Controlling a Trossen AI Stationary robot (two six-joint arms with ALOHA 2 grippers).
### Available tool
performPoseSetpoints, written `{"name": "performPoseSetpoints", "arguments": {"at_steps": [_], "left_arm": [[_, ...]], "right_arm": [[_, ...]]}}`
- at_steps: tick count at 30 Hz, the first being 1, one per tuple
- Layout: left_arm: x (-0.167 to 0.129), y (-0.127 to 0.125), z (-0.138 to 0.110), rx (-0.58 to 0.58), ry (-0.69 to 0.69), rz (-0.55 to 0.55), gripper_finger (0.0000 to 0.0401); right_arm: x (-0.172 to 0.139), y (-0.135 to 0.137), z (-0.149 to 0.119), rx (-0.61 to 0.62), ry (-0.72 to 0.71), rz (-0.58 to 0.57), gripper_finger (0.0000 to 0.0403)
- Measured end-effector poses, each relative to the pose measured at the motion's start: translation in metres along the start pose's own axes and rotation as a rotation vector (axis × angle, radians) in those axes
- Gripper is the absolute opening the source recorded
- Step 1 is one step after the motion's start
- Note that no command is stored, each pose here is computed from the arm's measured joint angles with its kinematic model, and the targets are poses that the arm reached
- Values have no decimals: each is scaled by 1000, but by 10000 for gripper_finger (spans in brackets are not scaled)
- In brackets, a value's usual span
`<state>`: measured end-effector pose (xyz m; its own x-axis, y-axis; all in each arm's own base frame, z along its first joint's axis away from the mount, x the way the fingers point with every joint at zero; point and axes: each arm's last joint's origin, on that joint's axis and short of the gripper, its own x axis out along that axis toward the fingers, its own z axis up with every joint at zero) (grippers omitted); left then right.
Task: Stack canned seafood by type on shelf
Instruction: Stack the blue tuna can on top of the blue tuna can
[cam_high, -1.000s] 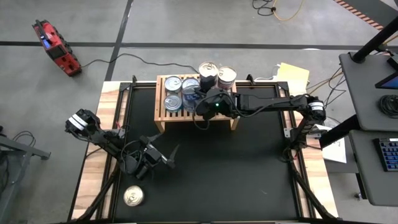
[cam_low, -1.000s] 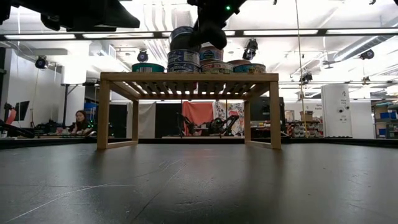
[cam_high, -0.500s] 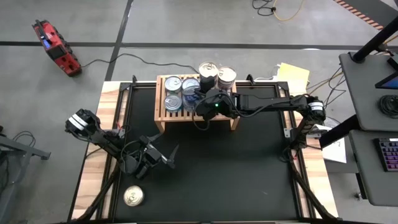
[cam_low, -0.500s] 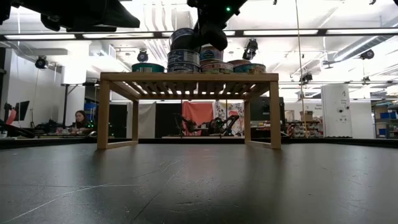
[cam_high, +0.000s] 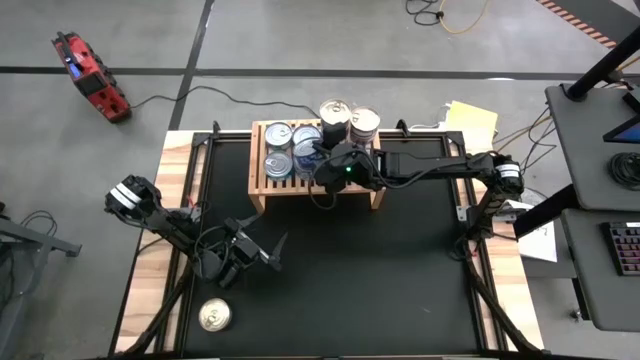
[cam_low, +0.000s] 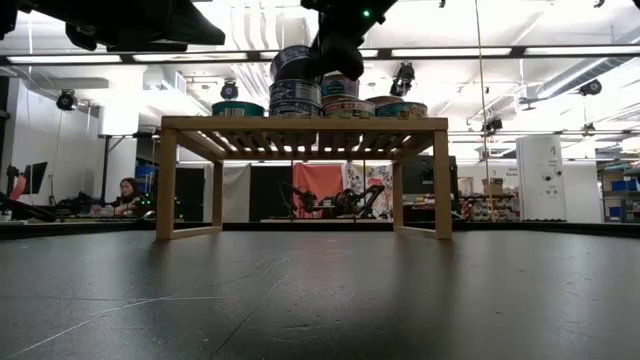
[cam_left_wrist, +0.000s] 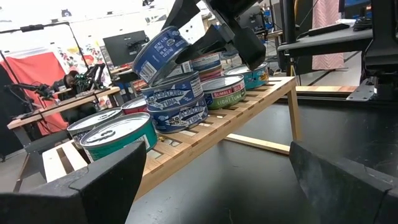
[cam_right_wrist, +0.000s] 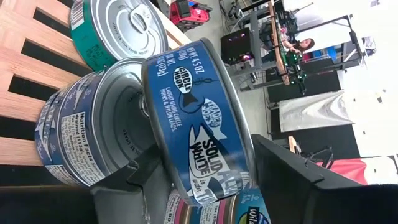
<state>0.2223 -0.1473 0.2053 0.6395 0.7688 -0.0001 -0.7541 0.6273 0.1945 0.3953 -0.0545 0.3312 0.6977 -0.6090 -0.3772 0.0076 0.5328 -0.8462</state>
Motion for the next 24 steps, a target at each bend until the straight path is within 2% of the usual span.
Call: {"name": "performPoseSetpoints", "arguments": {"at_steps": [10, 24], "left_arm": [[0, 0, 0, 0, 0, 0, 380], [0, 0, 0, -3, 0, 0, 380]], "right_arm": [[0, 1, 1, 0, -1, 1, 228], [0, 2, 1, 92, -30, 32, 276]]}}
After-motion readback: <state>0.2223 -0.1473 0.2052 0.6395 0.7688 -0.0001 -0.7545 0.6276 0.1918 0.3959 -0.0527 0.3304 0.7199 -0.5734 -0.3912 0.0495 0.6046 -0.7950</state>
